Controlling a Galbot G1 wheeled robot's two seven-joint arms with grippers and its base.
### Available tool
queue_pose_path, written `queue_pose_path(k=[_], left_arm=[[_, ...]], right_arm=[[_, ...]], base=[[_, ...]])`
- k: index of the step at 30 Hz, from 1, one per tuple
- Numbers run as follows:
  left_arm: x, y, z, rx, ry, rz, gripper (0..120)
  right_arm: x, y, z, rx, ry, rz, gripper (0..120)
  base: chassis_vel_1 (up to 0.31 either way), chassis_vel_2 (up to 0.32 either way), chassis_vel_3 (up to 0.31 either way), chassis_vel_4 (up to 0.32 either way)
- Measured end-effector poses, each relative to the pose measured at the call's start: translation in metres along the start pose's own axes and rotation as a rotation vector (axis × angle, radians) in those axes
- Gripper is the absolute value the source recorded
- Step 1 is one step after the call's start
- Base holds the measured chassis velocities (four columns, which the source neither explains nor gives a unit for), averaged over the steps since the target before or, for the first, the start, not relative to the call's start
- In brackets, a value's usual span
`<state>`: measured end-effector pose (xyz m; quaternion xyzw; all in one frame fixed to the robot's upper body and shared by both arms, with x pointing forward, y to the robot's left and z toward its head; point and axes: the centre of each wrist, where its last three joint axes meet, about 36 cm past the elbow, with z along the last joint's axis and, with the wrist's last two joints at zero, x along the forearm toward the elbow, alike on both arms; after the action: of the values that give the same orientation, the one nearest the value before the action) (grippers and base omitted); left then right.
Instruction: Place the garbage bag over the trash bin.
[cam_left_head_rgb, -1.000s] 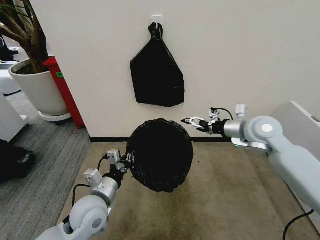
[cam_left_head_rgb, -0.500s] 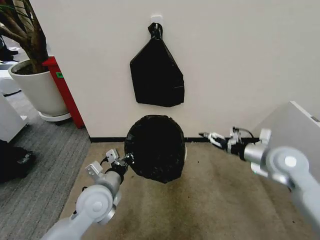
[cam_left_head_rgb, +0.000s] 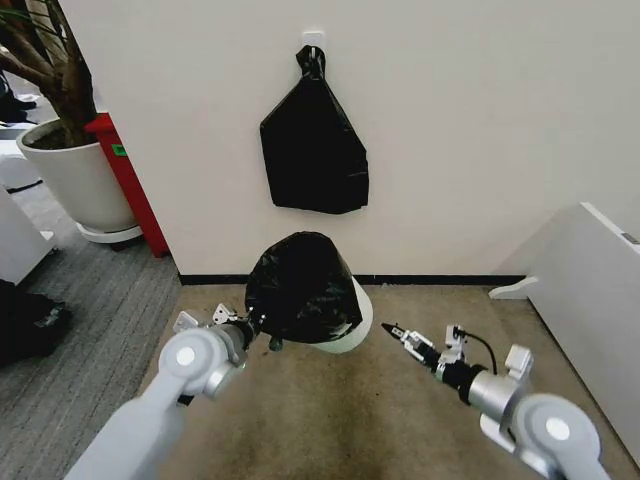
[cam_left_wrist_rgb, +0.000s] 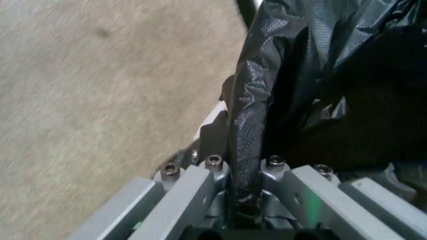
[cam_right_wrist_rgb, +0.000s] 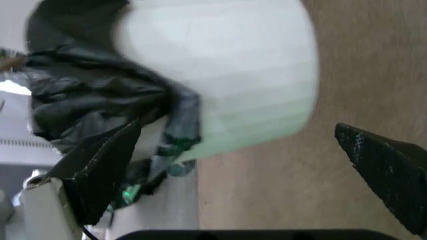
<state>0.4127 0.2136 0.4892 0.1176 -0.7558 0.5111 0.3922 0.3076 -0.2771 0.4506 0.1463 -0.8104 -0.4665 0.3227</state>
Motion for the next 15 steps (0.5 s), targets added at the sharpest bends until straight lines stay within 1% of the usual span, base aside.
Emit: queue_pose_path(k=[1, 2, 3, 6, 8, 11, 15], left_arm=[[-0.001, 0.0, 0.001, 0.0, 0.005, -0.008, 1], [-0.001, 0.0, 0.002, 0.0, 0.029, -0.029, 1], [-0.001, 0.0, 0.002, 0.0, 0.029, -0.029, 1], [-0.003, -0.001, 0.006, 0.003, 0.067, -0.064, 1], [-0.004, -0.001, 0.008, 0.005, 0.084, -0.079, 1], [-0.005, -0.002, 0.009, 0.005, 0.094, -0.088, 1], [-0.005, -0.004, 0.009, 0.002, 0.099, -0.092, 1]], right_arm=[[-0.001, 0.004, 0.004, -0.016, -0.005, 0.009, 100], [-0.004, 0.017, 0.01, -0.045, -0.018, 0.035, 100], [-0.004, 0.017, 0.01, -0.045, -0.018, 0.035, 100], [-0.01, 0.041, 0.018, -0.075, -0.041, 0.064, 100], [-0.017, 0.05, 0.023, -0.077, -0.052, 0.094, 100], [-0.025, 0.049, 0.029, -0.075, -0.062, 0.12, 100], [-0.032, 0.039, 0.034, -0.08, -0.066, 0.149, 100]], base=[[0.0, 0.0, 0.0, 0.0], [0.0, 0.0, 0.0, 0.0], [0.0, 0.0, 0.0, 0.0], [0.0, 0.0, 0.0, 0.0], [0.0, 0.0, 0.0, 0.0], [0.0, 0.0, 0.0, 0.0], [0.0, 0.0, 0.0, 0.0]])
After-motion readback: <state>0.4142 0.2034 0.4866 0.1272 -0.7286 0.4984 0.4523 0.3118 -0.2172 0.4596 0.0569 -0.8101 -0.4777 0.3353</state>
